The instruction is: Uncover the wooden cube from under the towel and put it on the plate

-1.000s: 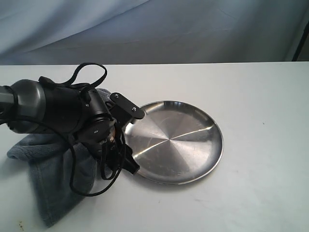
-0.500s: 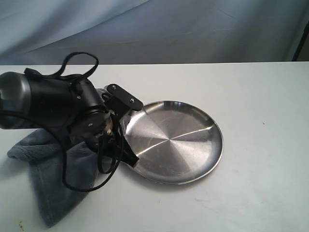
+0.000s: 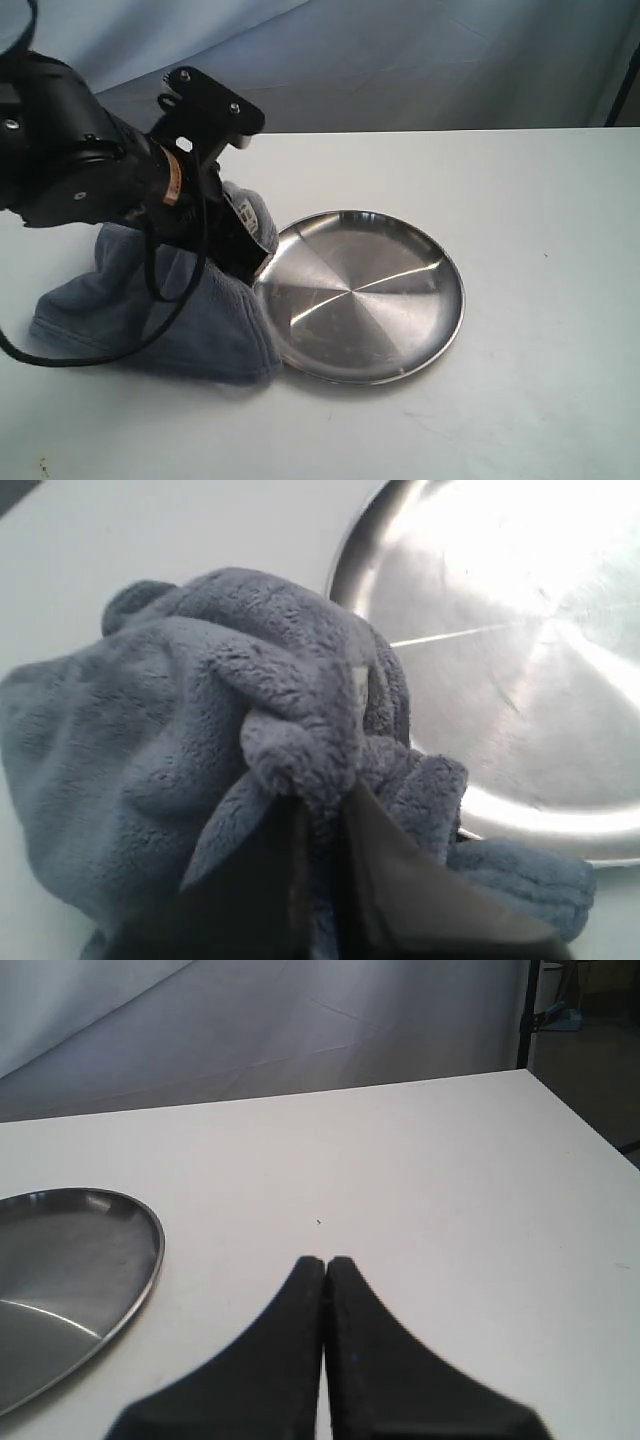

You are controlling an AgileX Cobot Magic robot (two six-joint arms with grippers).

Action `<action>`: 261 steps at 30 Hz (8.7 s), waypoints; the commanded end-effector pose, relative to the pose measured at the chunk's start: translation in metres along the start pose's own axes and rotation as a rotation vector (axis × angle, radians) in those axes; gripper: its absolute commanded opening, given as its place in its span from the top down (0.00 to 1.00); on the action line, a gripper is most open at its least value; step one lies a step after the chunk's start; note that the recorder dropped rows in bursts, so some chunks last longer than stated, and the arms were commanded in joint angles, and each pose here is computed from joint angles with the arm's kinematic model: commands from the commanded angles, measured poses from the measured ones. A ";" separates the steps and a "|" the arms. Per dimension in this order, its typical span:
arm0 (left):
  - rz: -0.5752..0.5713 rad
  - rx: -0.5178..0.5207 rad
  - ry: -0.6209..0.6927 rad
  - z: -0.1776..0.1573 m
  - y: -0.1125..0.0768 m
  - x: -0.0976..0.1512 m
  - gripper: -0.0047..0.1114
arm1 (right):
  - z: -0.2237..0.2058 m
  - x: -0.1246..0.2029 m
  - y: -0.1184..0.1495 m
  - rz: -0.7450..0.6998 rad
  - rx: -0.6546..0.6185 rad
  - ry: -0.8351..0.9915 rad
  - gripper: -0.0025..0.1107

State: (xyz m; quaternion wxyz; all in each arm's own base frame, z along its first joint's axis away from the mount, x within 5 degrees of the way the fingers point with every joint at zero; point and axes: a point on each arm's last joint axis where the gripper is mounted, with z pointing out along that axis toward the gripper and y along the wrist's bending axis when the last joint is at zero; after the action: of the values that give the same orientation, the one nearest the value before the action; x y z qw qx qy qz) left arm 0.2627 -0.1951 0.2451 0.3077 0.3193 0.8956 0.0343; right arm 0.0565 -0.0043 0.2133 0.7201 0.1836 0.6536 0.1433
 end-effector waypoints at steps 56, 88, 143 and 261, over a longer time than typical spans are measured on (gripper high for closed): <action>-0.200 -0.444 0.329 0.062 0.154 0.067 0.56 | 0.000 0.002 0.000 0.009 -0.001 0.008 0.95; -0.299 -0.323 0.191 0.006 0.123 0.041 0.12 | 0.000 0.002 0.000 0.009 -0.001 0.008 0.95; 0.044 0.055 0.272 0.110 -0.003 0.039 0.94 | 0.000 0.002 0.000 0.009 -0.001 0.008 0.95; -0.802 -0.335 -0.127 0.077 0.211 0.076 0.79 | 0.000 0.002 0.000 0.009 -0.001 0.008 0.95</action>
State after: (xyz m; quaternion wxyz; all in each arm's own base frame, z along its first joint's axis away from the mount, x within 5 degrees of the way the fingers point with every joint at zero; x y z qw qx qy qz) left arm 0.3733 0.0047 0.2116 0.4192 -0.1026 0.9017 0.0251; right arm 0.0565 -0.0043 0.2133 0.7201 0.1836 0.6536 0.1433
